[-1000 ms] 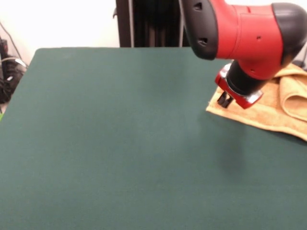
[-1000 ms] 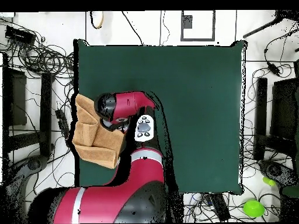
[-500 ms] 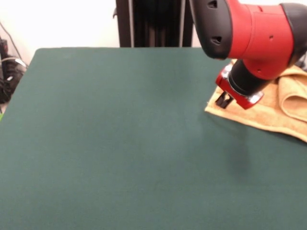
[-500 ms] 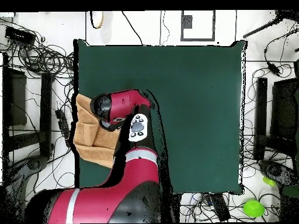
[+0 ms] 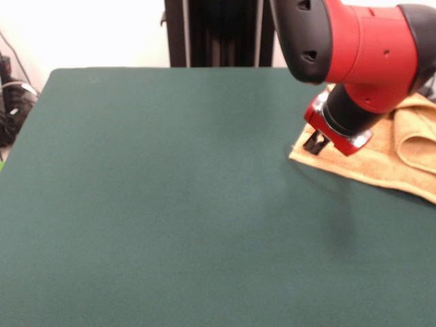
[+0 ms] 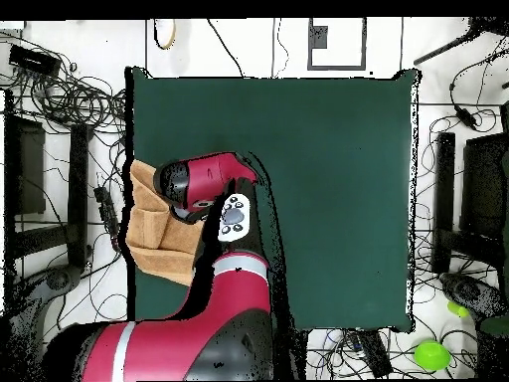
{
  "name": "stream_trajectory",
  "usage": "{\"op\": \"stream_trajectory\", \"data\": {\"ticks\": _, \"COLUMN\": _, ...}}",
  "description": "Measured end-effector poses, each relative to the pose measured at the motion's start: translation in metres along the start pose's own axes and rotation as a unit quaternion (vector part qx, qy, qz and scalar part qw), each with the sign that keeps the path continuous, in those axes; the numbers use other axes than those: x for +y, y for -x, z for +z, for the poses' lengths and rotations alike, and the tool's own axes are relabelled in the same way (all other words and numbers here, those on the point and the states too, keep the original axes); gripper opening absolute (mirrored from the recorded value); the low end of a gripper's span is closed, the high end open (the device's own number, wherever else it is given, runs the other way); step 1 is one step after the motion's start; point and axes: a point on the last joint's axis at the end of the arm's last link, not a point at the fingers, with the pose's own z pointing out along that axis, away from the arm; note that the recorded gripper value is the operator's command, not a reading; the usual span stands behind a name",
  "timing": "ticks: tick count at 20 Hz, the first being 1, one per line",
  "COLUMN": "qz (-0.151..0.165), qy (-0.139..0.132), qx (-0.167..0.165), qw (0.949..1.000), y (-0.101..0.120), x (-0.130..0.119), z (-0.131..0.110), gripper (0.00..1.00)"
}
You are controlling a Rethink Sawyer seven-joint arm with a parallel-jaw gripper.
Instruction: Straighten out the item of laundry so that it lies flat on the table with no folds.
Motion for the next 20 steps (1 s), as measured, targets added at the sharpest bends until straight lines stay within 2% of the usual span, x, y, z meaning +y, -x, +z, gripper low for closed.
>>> {"op": "stream_trajectory", "data": {"ticks": 12, "qz": -0.01, "qy": -0.012, "qx": -0.024, "qw": 0.9996, "y": 0.013, "x": -0.01, "z": 0.004, "gripper": 0.0}}
{"op": "stream_trajectory", "data": {"ticks": 20, "qz": -0.008, "qy": -0.031, "qx": -0.05, "qw": 0.9982, "y": 0.049, "x": -0.041, "z": 0.016, "gripper": 0.0}}
